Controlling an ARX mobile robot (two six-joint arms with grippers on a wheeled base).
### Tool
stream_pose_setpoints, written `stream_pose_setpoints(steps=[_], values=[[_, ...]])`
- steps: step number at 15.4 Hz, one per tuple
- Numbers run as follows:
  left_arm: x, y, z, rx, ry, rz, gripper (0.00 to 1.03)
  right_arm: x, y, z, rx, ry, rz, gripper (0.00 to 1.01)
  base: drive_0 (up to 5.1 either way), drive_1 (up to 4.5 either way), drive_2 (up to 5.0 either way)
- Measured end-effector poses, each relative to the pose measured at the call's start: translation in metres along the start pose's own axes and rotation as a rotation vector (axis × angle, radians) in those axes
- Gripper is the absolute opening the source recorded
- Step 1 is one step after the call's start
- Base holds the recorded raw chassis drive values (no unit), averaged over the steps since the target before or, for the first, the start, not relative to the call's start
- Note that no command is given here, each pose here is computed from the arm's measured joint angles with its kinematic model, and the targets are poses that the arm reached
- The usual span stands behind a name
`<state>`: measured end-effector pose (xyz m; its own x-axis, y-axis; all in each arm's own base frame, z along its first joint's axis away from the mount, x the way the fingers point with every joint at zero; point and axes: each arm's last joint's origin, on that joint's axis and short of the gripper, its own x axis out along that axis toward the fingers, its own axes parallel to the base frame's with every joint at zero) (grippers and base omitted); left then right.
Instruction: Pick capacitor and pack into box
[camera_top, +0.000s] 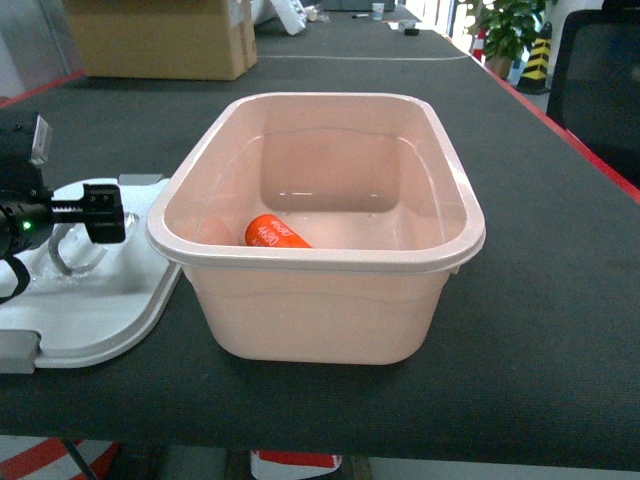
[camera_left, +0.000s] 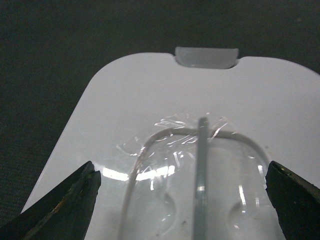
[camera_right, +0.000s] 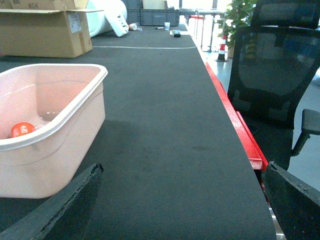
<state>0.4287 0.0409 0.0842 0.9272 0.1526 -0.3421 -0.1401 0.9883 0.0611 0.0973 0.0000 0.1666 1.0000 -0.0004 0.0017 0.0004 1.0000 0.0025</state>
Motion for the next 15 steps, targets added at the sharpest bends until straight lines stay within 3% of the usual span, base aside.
stream_pose_setpoints(steps=[2, 4, 10, 11, 12, 13, 14, 15], values=[[0.007, 0.008, -0.003, -0.018, 0.040, 0.019, 0.98, 0.000, 0.000, 0.000, 0.000, 0.000, 0.000, 0.98, 0.0, 0.00, 0.0], [0.008, 0.013, -0.005, -0.039, 0.076, 0.000, 0.79, 0.000, 0.000, 0.000, 0.000, 0.000, 0.000, 0.98, 0.0, 0.00, 0.0], [0.006, 0.012, -0.008, -0.006, 0.069, -0.017, 0.12, 0.000, 0.000, 0.000, 0.000, 0.000, 0.000, 0.98, 0.0, 0.00, 0.0], [0.006, 0.012, -0.008, 0.001, 0.071, -0.019, 0.02, 0.000, 0.000, 0.000, 0.000, 0.000, 0.000, 0.98, 0.0, 0.00, 0.0], [0.004, 0.012, -0.006, 0.004, 0.072, -0.016, 0.02, 0.000, 0.000, 0.000, 0.000, 0.000, 0.000, 0.98, 0.0, 0.00, 0.0], [-0.001, 0.013, -0.001, 0.004, 0.084, -0.016, 0.02, 0.000, 0.000, 0.000, 0.000, 0.000, 0.000, 0.98, 0.0, 0.00, 0.0], [-0.008, 0.015, 0.015, 0.003, 0.076, -0.011, 0.02, 0.000, 0.000, 0.000, 0.000, 0.000, 0.000, 0.98, 0.0, 0.00, 0.0], [-0.020, 0.018, 0.041, -0.001, 0.022, -0.009, 0.02, 0.000, 0.000, 0.000, 0.000, 0.000, 0.000, 0.98, 0.0, 0.00, 0.0]])
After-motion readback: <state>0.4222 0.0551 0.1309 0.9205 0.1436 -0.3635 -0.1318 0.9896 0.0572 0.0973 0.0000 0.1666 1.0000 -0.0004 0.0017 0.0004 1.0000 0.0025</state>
